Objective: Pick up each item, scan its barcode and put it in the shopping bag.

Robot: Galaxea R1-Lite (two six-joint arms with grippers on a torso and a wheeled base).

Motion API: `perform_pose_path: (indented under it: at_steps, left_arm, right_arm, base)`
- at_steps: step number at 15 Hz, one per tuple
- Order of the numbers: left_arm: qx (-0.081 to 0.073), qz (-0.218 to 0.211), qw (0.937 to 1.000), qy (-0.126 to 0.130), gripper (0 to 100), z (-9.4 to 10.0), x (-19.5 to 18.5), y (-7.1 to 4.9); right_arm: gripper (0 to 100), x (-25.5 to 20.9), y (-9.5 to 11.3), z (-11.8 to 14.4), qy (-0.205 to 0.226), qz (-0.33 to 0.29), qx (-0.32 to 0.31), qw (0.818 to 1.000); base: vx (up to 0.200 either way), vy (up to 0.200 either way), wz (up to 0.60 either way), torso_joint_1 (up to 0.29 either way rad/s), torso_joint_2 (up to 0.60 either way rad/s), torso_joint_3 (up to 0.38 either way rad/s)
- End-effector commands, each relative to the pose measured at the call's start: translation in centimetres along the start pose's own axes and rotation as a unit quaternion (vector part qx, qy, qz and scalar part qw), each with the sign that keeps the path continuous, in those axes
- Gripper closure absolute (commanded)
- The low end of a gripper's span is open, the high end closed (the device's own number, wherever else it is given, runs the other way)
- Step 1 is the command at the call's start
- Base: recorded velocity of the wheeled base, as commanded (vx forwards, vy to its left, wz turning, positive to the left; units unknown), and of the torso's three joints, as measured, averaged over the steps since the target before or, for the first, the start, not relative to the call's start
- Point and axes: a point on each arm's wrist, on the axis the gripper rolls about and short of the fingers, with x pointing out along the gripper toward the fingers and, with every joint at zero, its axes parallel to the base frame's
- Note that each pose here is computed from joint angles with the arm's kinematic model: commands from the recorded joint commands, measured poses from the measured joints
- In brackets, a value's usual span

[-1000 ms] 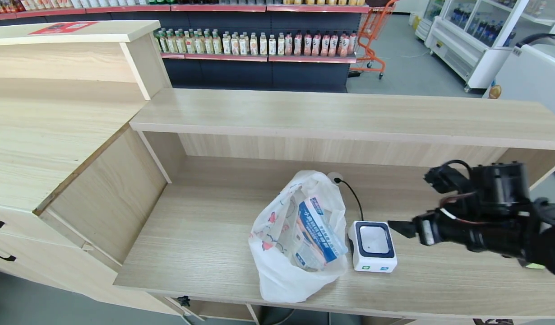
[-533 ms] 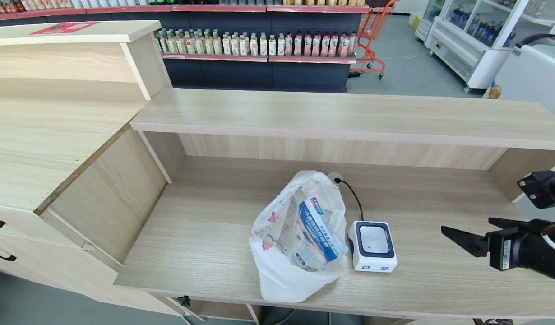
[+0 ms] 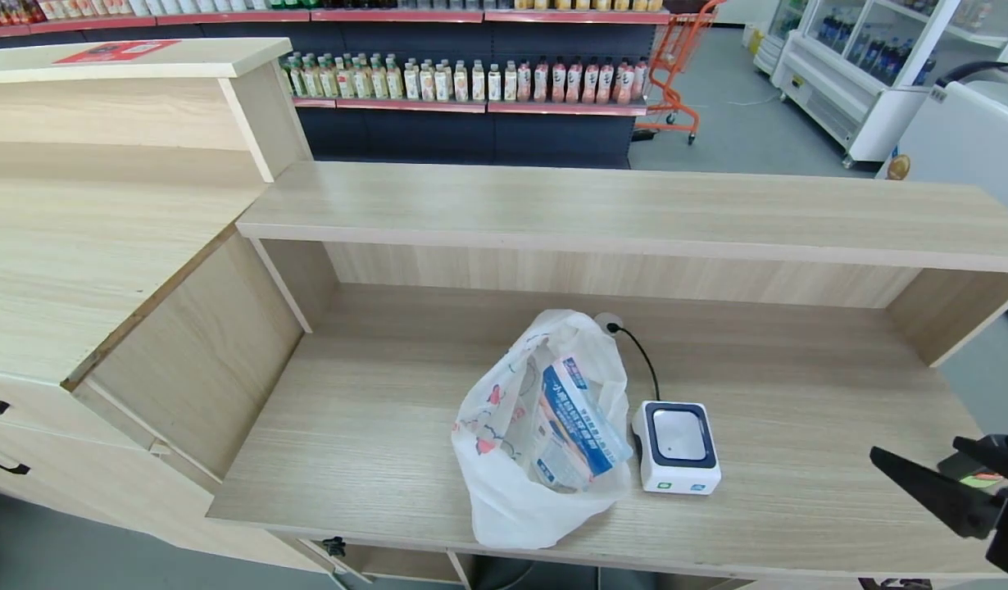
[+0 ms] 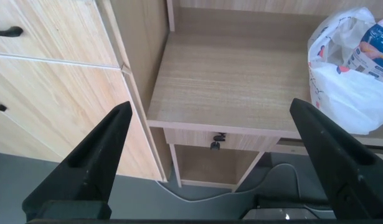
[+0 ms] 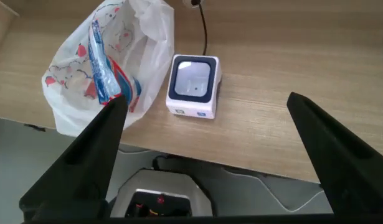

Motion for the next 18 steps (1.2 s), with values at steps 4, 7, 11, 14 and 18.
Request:
perform_pose_path:
  at_steps: [4,7,11,14,18]
  left_arm:
    - [0.007,0.0,1.0,-0.001,0,0.0,0.0,0.0]
    - [0.004,0.0,1.0,-0.001,0,0.0,0.0,0.0]
    - [-0.006,0.001,1.0,-0.001,0,0.0,0.0,0.0]
    - [-0.007,0.001,1.0,-0.001,0,0.0,0.0,0.0]
    - [-0.008,0.002,1.0,-0.001,0,0.0,0.0,0.0]
  right_arm:
    - [0,-5.4,0.6,-1.5,-0.008,-0.026,0.001,1.0]
    - [0,-6.2,0.9,1.1,0.019,-0.021,0.055,0.998]
    - [0,-5.8,0.8,0.7,0.034,-0.022,0.058,0.998]
    - [0,-5.8,0.8,-0.2,0.045,-0.023,0.059,0.997]
    - [0,-5.9,0.8,-0.8,0.052,-0.023,0.059,0.997]
  base:
    - [0.0,-0.2,0.0,0.001,0.0,0.004]
    - [0.0,-0.2,0.0,0.005,0.0,0.002]
    - [0.0,-0.2,0.0,0.004,0.0,0.002]
    - [0.0,-0.2,0.0,0.004,0.0,0.002]
    - [0.0,-0.2,0.0,0.004,0.0,0.0]
